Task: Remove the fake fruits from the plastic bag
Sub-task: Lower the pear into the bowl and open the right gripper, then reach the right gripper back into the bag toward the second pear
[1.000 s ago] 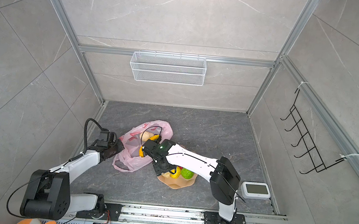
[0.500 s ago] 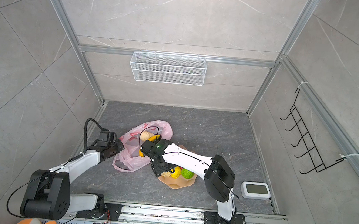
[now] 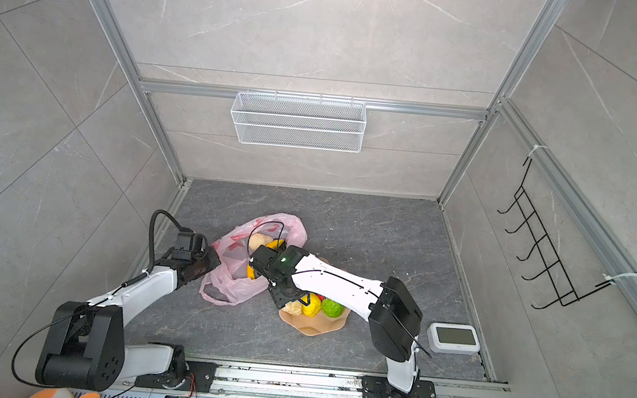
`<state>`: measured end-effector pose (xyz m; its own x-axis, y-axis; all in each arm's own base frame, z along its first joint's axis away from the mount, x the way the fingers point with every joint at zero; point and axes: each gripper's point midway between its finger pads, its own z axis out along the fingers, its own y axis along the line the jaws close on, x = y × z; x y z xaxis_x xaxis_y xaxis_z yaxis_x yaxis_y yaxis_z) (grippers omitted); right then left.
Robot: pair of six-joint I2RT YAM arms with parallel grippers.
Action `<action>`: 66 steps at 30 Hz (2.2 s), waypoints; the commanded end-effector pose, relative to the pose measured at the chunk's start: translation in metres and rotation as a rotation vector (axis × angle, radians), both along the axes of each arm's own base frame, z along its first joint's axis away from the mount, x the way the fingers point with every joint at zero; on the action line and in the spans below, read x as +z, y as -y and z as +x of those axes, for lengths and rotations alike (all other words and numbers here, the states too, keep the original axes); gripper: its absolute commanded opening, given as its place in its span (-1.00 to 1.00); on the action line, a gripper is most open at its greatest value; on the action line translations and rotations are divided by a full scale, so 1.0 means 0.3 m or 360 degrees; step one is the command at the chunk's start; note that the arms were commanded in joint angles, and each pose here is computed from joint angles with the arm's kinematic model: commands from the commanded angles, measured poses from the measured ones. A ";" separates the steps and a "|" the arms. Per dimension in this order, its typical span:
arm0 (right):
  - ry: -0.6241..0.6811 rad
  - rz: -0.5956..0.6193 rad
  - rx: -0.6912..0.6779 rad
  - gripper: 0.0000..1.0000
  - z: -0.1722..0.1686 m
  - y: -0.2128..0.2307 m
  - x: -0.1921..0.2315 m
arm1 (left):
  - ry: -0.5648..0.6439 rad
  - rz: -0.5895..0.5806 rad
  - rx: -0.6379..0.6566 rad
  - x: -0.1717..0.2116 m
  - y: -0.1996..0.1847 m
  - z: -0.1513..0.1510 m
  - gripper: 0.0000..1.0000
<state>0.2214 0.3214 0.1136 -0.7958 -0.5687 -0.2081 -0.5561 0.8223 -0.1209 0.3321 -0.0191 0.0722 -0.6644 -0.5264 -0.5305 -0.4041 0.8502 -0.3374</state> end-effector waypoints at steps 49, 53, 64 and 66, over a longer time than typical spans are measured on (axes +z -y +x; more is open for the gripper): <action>0.0204 0.1197 -0.0734 0.37 0.346 -0.311 0.203 | 0.0129 0.0096 -0.0221 0.096 0.111 0.059 -1.00; 0.0146 0.1295 -0.0954 0.36 0.420 -0.349 0.157 | 0.0115 0.0111 -0.0201 0.091 0.101 0.056 -1.00; -0.0139 0.1488 -0.1470 0.30 0.565 -0.406 -0.035 | 0.0130 0.0111 -0.0192 0.101 0.098 0.054 -1.00; -0.0147 0.1515 -0.1498 0.29 0.588 -0.415 -0.040 | 0.0124 0.0098 -0.0201 0.096 0.104 0.055 -1.00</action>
<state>0.3833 0.4284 0.0825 -0.8615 0.4702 -0.1914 0.2561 0.7280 0.6359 0.3388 -0.0495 0.0854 -0.7043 -0.4067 -0.5819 -0.2811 0.9124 -0.2974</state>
